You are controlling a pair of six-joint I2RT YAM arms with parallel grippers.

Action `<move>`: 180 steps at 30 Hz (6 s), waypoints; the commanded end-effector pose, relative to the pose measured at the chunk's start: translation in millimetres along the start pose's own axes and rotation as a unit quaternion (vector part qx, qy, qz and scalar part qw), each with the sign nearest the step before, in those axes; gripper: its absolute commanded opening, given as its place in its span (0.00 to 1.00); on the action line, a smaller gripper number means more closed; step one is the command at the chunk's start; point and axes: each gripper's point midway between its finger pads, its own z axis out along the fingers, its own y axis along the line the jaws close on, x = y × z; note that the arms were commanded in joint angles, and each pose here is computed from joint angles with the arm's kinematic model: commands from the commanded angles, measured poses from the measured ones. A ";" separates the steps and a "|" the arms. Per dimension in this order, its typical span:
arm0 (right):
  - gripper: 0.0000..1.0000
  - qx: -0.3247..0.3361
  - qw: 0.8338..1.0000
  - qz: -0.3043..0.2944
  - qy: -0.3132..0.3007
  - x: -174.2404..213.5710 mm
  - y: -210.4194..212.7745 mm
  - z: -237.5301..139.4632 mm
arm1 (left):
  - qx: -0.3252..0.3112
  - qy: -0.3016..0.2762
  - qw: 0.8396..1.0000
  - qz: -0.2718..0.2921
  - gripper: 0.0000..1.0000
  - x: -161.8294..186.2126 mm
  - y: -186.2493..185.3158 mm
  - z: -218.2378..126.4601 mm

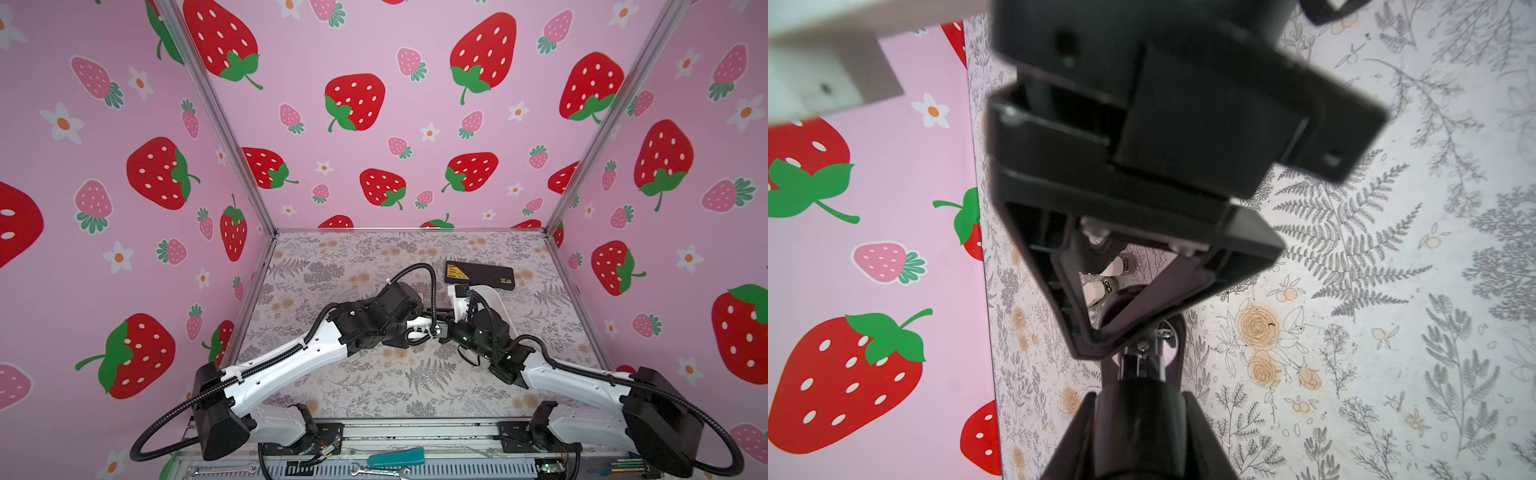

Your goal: Load the staples into the stapler

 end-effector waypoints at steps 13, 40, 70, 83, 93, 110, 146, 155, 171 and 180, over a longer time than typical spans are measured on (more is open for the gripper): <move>0.49 -0.058 0.998 0.015 0.004 10.4 28.5 -5.9 | -0.045 -0.073 0.996 -0.023 0.00 -24.3 23.7 -34.2; 0.00 -0.004 1.000 -0.002 -0.020 1.1 7.2 -13.7 | -0.005 -0.169 0.986 -0.001 0.00 -43.8 2.2 -58.4; 0.00 0.047 0.997 0.052 -0.023 -0.6 -62.5 -17.5 | -0.030 -0.234 0.971 -0.030 0.00 -50.9 15.0 -78.6; 0.00 0.056 0.996 0.053 -0.032 -5.5 -66.8 -18.6 | -0.055 -0.270 0.961 -0.016 0.00 -61.5 23.8 -106.2; 0.00 0.074 0.995 0.058 -0.032 -0.4 -78.3 -20.0 | -0.023 -0.262 0.965 -0.020 0.00 -57.9 13.2 -105.2; 0.32 0.014 0.999 0.032 -0.016 -2.8 -49.5 -25.0 | -0.014 -0.209 0.978 -0.020 0.00 -43.8 11.5 -86.6; 0.56 -0.248 0.923 -0.273 -0.108 10.2 80.1 -128.0 | 0.124 -0.114 0.986 -0.003 0.00 -23.9 -24.4 -52.0; 0.45 -0.246 0.922 -0.293 -0.063 27.8 95.9 -98.9 | 0.151 -0.136 0.979 0.002 0.00 -29.5 -33.7 -57.9; 0.41 -0.186 0.936 -0.299 -0.020 39.3 89.0 -59.4 | 0.184 -0.160 0.970 0.013 0.00 -35.8 -45.3 -65.3; 0.37 -0.165 0.931 -0.324 0.029 58.7 76.9 -41.3 | 0.178 -0.165 0.970 0.016 0.00 -36.0 -44.4 -69.2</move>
